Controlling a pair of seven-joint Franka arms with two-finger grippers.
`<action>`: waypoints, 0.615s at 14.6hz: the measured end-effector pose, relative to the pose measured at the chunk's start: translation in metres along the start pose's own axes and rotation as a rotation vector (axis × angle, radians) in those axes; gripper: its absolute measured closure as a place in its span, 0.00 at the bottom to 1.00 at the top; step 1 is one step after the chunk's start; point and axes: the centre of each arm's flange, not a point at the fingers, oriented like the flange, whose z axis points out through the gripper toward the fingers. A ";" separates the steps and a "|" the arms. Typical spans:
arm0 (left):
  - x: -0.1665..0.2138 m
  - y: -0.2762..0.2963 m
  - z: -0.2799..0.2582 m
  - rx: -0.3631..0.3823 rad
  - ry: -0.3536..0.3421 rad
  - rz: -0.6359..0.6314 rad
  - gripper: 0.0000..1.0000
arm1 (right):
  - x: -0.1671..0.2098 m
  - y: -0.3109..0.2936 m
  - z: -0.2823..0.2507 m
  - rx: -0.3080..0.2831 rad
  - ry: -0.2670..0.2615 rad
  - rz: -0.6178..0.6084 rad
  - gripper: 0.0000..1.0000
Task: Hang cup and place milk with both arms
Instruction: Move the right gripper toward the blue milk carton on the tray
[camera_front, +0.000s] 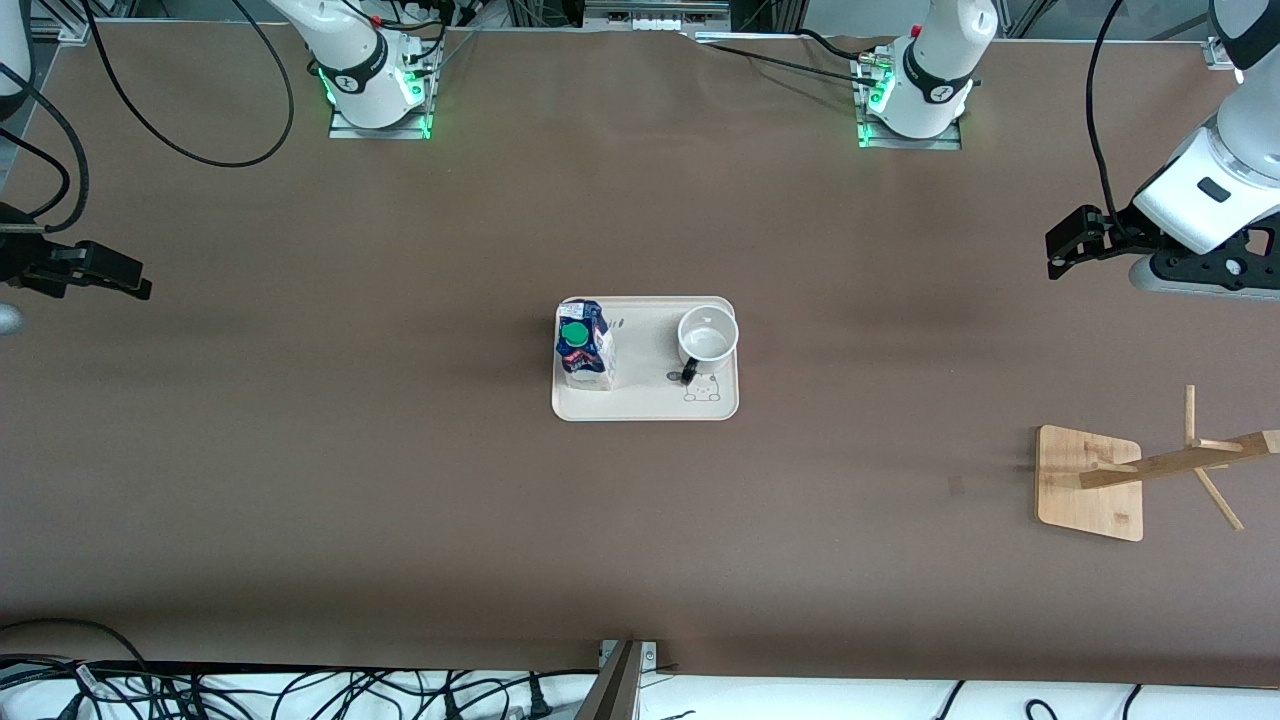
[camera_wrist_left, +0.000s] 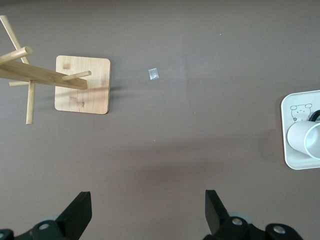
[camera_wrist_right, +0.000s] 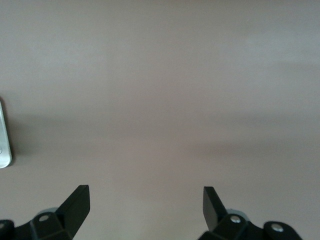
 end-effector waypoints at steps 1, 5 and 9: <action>0.000 0.000 0.000 0.000 0.000 0.000 0.00 | 0.002 -0.008 0.004 0.022 -0.007 -0.009 0.00; 0.000 0.000 0.000 0.000 -0.001 0.000 0.00 | 0.004 -0.044 0.007 0.051 -0.012 -0.063 0.00; 0.000 0.000 0.000 0.000 -0.001 0.000 0.00 | 0.006 -0.078 0.007 0.047 0.001 -0.075 0.00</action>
